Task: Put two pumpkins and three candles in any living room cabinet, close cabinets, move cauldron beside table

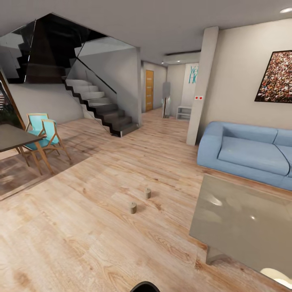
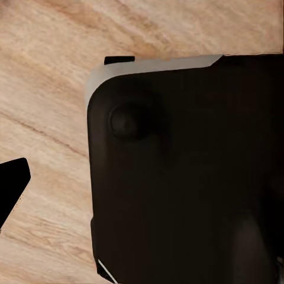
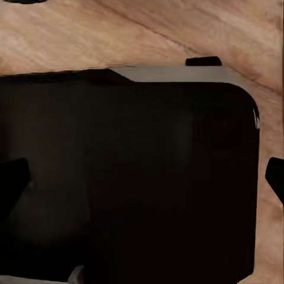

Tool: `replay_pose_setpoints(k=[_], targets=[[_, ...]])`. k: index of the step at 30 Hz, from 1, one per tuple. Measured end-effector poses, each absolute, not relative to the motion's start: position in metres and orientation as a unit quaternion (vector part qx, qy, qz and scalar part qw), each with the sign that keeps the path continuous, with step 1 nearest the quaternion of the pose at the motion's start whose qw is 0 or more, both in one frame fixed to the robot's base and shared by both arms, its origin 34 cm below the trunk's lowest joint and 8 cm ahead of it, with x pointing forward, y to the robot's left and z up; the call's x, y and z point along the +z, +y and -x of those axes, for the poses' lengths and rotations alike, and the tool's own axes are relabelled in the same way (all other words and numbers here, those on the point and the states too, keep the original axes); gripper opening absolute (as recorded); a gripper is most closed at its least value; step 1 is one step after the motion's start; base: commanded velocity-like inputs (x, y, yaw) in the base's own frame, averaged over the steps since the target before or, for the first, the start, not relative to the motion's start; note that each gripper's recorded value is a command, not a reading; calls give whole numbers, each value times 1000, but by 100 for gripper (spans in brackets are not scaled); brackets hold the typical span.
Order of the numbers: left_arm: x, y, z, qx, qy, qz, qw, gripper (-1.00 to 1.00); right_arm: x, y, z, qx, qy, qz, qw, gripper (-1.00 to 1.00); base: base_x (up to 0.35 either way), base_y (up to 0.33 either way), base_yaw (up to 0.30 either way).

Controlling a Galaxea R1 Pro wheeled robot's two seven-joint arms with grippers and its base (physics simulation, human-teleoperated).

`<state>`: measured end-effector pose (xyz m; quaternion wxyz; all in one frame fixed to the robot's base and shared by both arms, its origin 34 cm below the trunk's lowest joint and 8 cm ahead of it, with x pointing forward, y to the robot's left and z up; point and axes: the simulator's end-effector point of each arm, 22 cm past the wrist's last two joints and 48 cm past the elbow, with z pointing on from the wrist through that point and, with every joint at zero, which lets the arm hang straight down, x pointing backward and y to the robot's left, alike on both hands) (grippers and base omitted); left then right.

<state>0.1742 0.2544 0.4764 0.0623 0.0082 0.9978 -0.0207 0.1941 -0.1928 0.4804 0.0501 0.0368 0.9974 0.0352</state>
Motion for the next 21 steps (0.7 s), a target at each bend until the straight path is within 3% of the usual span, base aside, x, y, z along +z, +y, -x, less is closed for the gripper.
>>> replay_pose_setpoints(k=[6,12,21], targets=[[499,248,-270,-47,994,-10,103,100,542,-190,-274,38,980,-48,188,100,0,0,0],[596,243,-413,-72,982,-24,171,100,603,-187,-309,47,981,-41,185,100,0,0,0],[650,240,-444,-74,983,-26,166,100,648,-179,-376,57,975,-30,212,100,0,0,0]])
